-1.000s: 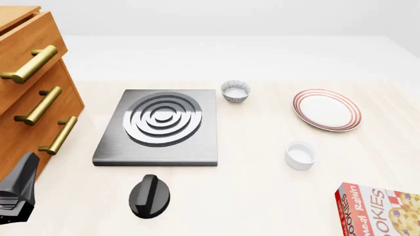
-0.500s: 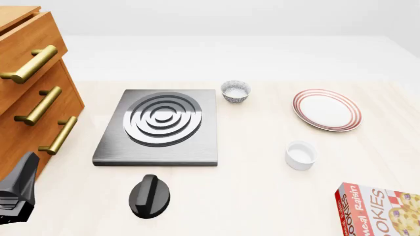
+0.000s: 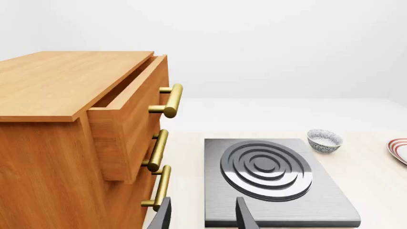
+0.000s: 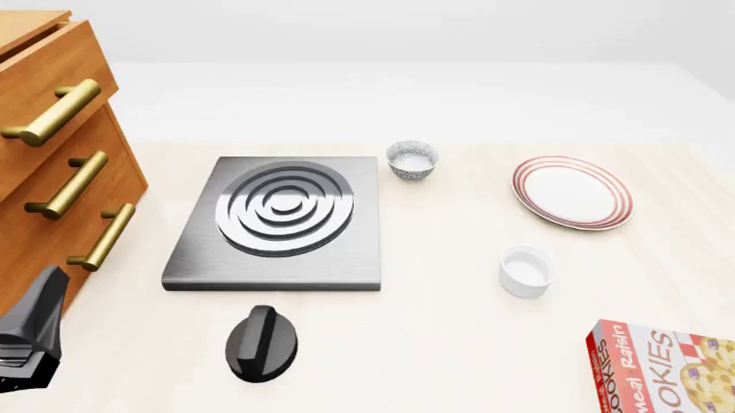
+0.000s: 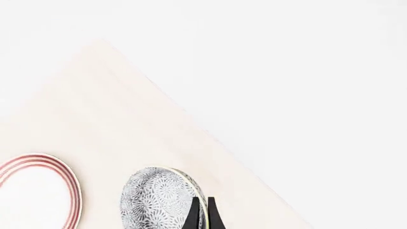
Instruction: Pick the akita bowl next to the cookies box and place it on the plate.
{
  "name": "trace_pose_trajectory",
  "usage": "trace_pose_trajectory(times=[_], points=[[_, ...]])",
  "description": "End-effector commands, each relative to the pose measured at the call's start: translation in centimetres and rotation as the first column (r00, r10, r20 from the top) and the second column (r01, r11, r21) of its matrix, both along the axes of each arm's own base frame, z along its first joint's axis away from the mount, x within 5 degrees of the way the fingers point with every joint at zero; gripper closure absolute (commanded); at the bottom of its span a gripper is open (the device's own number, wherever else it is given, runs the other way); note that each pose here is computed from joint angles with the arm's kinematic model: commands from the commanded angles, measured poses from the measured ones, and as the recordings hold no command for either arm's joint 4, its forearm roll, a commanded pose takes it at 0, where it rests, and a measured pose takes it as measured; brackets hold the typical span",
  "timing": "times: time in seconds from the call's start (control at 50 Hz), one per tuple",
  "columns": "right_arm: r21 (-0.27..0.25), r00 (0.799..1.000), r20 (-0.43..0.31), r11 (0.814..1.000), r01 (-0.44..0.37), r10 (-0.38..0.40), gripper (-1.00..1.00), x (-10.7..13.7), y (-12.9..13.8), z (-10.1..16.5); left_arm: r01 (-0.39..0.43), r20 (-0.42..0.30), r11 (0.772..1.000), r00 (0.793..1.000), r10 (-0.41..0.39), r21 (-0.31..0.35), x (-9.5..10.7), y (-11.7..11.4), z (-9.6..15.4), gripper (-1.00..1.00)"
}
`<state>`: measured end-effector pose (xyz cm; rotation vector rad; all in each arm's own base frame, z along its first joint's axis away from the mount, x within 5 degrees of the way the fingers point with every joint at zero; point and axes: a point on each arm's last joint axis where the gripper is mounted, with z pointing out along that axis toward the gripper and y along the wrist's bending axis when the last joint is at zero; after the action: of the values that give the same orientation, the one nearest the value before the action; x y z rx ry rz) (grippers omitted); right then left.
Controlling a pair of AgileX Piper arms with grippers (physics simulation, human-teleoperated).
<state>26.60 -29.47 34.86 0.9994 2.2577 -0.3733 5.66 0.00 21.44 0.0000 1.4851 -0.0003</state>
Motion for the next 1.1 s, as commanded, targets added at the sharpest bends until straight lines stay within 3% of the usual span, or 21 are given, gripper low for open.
trace_pose_trajectory(times=[0.02,0.26,0.48,0.62,0.84,1.1], points=[[-0.005,0.999,0.028,1.000,-0.023,0.023,1.00,0.0,2.4,3.1,0.000,0.000,1.000,1.000,0.000,0.000,0.0,0.0,0.0,-1.00],[0.047,0.997,0.072,0.999,0.008,-0.011,1.00,0.7,4.0,2.4,0.000,0.000,1.000,1.000,0.000,0.000,0.0,0.0,0.0,-1.00],[0.078,0.987,0.154,0.996,0.041,-0.053,1.00,0.8,6.1,3.9,0.000,0.000,1.000,1.000,0.000,0.000,0.0,0.0,0.0,-1.00],[0.105,0.985,0.170,0.994,0.000,-0.018,1.00,2.0,8.5,4.1,0.000,0.000,1.000,1.000,0.000,0.000,0.0,0.0,0.0,-1.00],[0.108,0.983,0.185,0.994,-0.027,0.007,1.00,2.4,9.8,4.7,0.000,0.000,1.000,1.000,0.000,0.000,0.0,0.0,0.0,-1.00],[0.150,0.977,0.210,0.986,-0.078,0.045,1.00,4.5,12.7,3.9,0.000,0.000,1.000,1.000,0.000,0.000,0.0,0.0,0.0,-1.00]])
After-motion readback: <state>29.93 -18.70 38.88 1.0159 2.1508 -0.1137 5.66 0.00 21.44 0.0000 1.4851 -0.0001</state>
